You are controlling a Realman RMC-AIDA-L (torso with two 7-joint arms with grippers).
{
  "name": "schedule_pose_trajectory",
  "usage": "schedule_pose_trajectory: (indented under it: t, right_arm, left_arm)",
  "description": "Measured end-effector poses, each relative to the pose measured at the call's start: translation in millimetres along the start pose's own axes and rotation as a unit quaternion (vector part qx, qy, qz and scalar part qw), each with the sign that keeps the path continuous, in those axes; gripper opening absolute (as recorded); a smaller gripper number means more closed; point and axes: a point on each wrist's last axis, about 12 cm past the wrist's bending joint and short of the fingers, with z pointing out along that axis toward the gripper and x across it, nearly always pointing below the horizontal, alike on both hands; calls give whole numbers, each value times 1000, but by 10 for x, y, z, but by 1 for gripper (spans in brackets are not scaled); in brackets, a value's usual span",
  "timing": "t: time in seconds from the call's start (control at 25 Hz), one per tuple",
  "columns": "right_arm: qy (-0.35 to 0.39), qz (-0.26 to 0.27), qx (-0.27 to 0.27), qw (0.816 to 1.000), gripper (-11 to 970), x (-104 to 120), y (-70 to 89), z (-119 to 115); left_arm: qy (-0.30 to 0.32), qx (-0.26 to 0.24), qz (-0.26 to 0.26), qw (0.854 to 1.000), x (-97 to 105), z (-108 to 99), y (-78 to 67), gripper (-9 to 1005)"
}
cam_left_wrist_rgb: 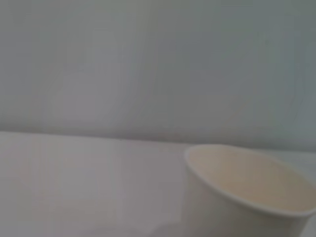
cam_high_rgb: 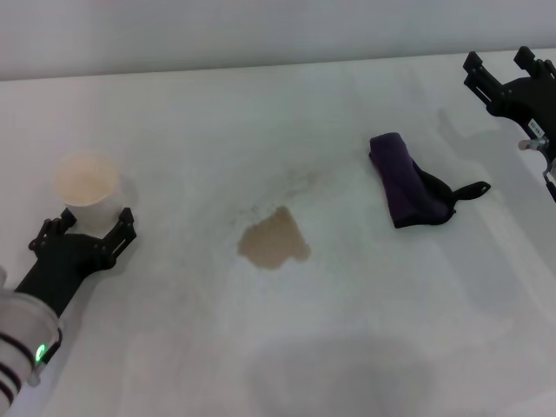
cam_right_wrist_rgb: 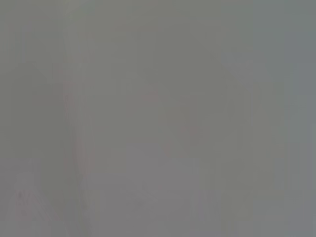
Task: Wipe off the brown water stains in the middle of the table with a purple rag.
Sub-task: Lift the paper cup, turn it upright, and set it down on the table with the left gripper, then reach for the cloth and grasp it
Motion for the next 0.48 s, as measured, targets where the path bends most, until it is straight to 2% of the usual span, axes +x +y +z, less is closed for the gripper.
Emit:
schedule_pose_trajectory:
  t: [0.04,0.32,0.48]
  right_arm:
    - [-1,0,-1,1000,871,-3,1,0]
    - [-7,-1,-6,1000,871,-21,18,13]
    - [-11,-4,-39,999,871,-30,86,4]
  left_arm:
    - [-20,1,3,1000,16,-94,-3,892]
    - [-41,-10,-15,999,122,-329,-20,890]
    - [-72,-20,-39,996,177,-543,-53,889]
